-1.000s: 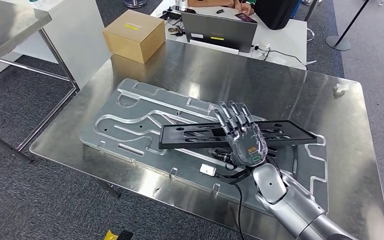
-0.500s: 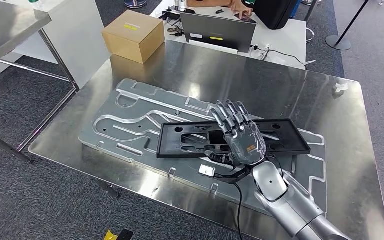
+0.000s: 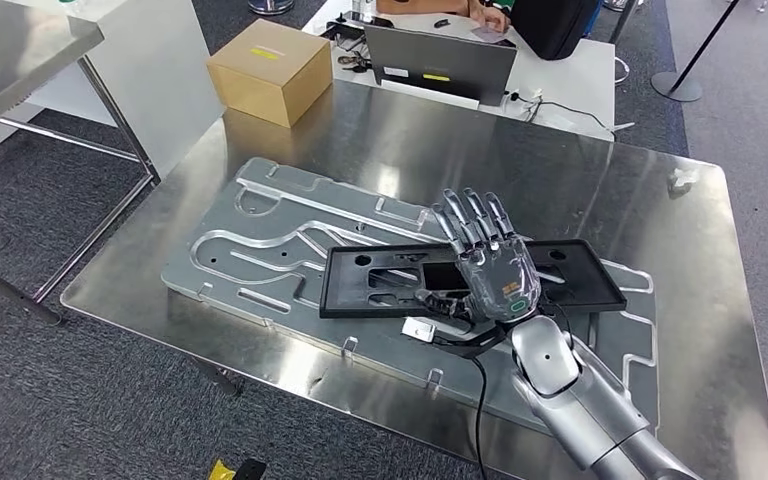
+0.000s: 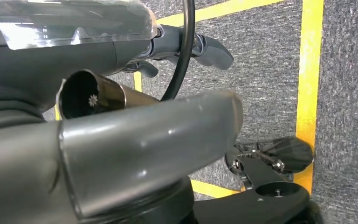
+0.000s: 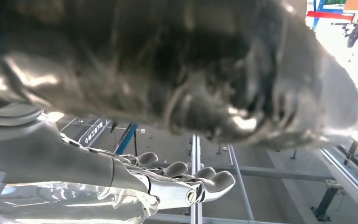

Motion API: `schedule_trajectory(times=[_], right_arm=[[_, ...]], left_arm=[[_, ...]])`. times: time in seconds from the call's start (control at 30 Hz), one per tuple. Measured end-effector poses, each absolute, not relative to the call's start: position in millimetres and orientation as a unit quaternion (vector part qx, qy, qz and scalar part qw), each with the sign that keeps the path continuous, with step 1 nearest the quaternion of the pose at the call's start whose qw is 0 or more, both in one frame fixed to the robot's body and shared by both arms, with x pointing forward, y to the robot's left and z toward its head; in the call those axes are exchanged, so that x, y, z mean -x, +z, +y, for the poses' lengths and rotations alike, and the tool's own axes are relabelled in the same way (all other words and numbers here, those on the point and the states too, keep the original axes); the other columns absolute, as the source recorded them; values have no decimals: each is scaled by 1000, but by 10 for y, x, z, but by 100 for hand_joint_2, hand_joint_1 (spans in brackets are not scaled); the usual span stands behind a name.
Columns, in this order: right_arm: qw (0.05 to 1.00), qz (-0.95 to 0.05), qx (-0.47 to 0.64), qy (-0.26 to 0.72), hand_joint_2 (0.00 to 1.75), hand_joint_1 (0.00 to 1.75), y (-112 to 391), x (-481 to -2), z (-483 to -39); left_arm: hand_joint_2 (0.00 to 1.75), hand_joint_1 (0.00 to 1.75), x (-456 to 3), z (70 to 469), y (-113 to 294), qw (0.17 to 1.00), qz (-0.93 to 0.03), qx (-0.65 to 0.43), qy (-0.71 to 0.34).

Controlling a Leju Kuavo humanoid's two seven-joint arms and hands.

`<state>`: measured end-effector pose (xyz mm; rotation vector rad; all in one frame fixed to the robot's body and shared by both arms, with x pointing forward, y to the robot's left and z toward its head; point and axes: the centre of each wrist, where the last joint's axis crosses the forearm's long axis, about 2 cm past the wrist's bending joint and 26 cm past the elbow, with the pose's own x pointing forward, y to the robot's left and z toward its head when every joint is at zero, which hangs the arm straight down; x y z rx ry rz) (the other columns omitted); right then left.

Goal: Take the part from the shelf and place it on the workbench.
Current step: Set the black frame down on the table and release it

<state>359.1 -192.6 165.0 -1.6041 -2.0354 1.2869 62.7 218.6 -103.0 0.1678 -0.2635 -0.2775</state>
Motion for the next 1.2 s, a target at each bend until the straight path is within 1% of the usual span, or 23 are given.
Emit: schedule_trajectory(times=[0.77, 0.9, 1.2], right_arm=[[134, -696, 550, 442, 0, 0, 1597, -3559, -1934], [138, -695, 552, 440, 175, 0, 1590, -3555, -1937], [149, -691, 552, 442, 175, 0, 1518, -3509, -1956]], left_arm=[[0, 0, -631, 2178, -1028, 978, -131, -85, -139], [0, 0, -644, 2181, -1026, 977, -133, -87, -142], [0, 0, -634, 2178, -1027, 977, -132, -88, -144]])
